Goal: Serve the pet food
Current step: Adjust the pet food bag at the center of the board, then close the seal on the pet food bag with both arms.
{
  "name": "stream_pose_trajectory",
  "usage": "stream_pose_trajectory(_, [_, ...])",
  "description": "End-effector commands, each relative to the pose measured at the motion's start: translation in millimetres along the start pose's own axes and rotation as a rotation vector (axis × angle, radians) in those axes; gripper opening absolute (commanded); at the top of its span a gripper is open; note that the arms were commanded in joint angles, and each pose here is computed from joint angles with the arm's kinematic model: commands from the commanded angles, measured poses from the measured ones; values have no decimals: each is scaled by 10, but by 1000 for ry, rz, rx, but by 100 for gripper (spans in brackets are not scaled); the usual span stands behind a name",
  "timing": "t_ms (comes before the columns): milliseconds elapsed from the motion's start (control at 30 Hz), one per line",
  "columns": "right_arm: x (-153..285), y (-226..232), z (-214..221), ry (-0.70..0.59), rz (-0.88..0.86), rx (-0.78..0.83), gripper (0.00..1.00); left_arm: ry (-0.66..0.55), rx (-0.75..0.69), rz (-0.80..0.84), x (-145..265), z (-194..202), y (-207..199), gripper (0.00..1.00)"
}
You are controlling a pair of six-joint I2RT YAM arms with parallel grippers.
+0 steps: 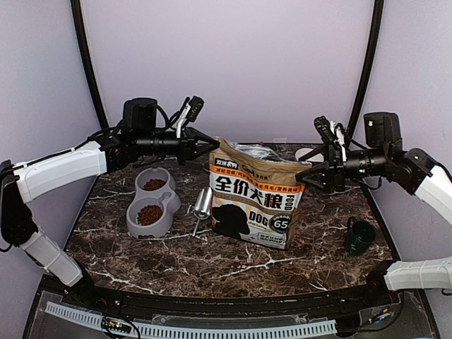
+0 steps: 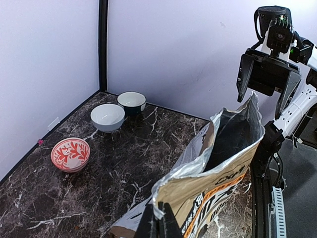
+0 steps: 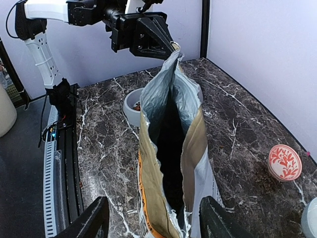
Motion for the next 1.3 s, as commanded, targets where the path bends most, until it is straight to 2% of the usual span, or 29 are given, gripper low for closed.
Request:
stream_pose_trajectory(0, [0,-26,-98,-49,19,106,60,-122,-76,-53,231,-348,-20,0])
stream_pose_trajectory(167, [-66,-83,-79,-34,24,113,44,-116,-79,-55,219,-323,-12,0])
stream_pose_trajectory(333, [-98,-135,-77,-61,50,126,32,-108,-91,-57,220,-297,-13,0])
stream_pose_trajectory(467, [-95,-137,-78,-74,58,133,17,-108,-99,-62,224,-284,-13,0])
stream_pose_trajectory(567, [-102,-156,-42,-54,72,131,15,-108,-101,-62,230,-287,-17,0])
stream_pose_trajectory(667, [-113,-170,0,-36,77,123,22,-110,-105,-62,235,-289,-18,0])
stream_pose_trajectory(833, [-113,-182,20,-35,91,120,28,-108,-110,-64,239,-277,-18,0])
stream_pose_trajectory(1033, [-101,-179,52,-33,101,111,13,-104,-111,-68,237,-266,-14,0])
stream_pose_trajectory(1100, [-92,-187,60,-29,116,110,2,-103,-111,-69,239,-264,-14,0])
stream_pose_trajectory(1267, [16,-250,-41,-62,244,136,0,-105,-118,-83,267,-286,-12,0])
Point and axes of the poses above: each gripper's point midway between its finger pads, its own x axis back along the fingers, its own y axis along the line the jaws close on, z = x × y, the point moved 7 cm from there along x, back along the fingers, and after that the axes turned 6 degrees about -x, right-handed, at the moved point
